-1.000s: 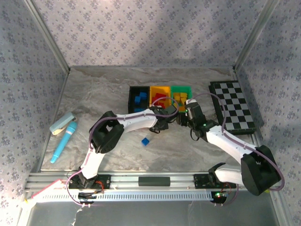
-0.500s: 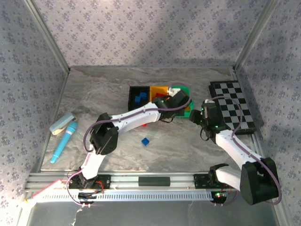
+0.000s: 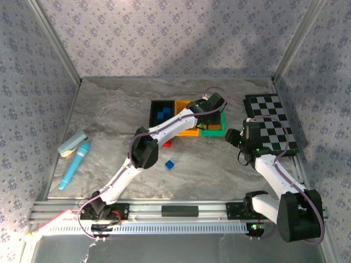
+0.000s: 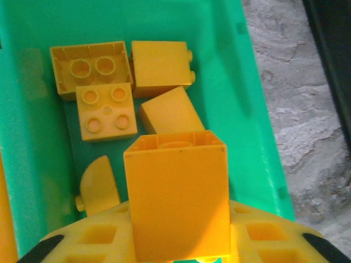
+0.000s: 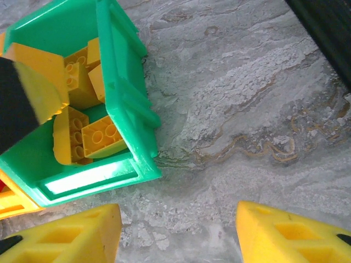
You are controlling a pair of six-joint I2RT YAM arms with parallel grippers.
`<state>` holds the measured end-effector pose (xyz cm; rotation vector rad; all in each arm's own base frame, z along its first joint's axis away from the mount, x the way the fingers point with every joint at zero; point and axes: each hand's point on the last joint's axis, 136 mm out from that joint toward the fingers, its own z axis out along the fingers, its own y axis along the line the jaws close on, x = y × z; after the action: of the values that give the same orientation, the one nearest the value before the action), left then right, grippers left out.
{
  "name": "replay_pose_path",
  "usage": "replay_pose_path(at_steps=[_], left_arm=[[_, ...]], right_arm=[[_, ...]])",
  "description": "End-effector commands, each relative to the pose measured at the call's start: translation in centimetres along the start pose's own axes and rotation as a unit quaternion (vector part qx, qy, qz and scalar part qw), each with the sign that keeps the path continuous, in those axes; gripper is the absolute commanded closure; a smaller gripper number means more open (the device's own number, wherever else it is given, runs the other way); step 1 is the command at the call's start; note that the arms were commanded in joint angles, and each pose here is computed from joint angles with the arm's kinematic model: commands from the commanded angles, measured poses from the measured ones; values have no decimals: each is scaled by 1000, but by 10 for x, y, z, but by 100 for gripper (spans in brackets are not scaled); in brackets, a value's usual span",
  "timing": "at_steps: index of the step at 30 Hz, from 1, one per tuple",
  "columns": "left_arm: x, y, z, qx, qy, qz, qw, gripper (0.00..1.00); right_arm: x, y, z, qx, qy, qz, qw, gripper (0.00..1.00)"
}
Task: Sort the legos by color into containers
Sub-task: Place the lego in the container, then pick up the lego from the center of the table.
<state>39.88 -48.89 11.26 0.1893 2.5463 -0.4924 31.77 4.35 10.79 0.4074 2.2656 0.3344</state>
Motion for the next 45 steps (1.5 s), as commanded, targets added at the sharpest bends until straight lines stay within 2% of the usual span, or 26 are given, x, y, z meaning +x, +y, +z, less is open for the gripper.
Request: replay_pose_path(at_steps=[1,3,6,8,12,16,22,23,29,31,36,40,45], left_arm=[[-12,-9,-22,20,-2,17,1000,55],[-12,-12,-27,26,-6,29,999,48],[-12,-14,-39,30,-7,40,999,47],[-11,-14,-47,30,-10,46,998,40],[-12,-13,-71,37,-25,56,997,40],[-4,10,-96,15,-42,56,997,40],[50,80,-122,-44,-19,59,997,40],[58,88,-125,-49,-14,63,997,37],[115,148,-131,-88,29,77,993,32],[126,160,-130,-103,46,86,990,27],[132,187,-128,-166,61,106,978,16],[129,194,-116,-165,68,85,980,13],[123,197,-100,-167,85,71,980,22]], right_arm=[[0,2,-1,-12,-4,9,1000,41],[1,4,0,-17,-2,9,1000,41],[3,7,2,-21,2,7,1000,41],[5,7,5,-19,8,5,1000,41],[7,12,9,-19,11,-8,1000,41],[10,23,8,-17,7,-39,999,40],[15,38,12,-24,12,-63,998,40],[16,40,12,-26,13,-68,997,40],[22,50,18,-28,21,-84,996,40],[23,53,19,-27,22,-91,995,40],[24,57,20,-28,24,-100,994,40],[24,56,18,-24,21,-104,994,40],[24,58,17,-27,22,-105,994,40]])
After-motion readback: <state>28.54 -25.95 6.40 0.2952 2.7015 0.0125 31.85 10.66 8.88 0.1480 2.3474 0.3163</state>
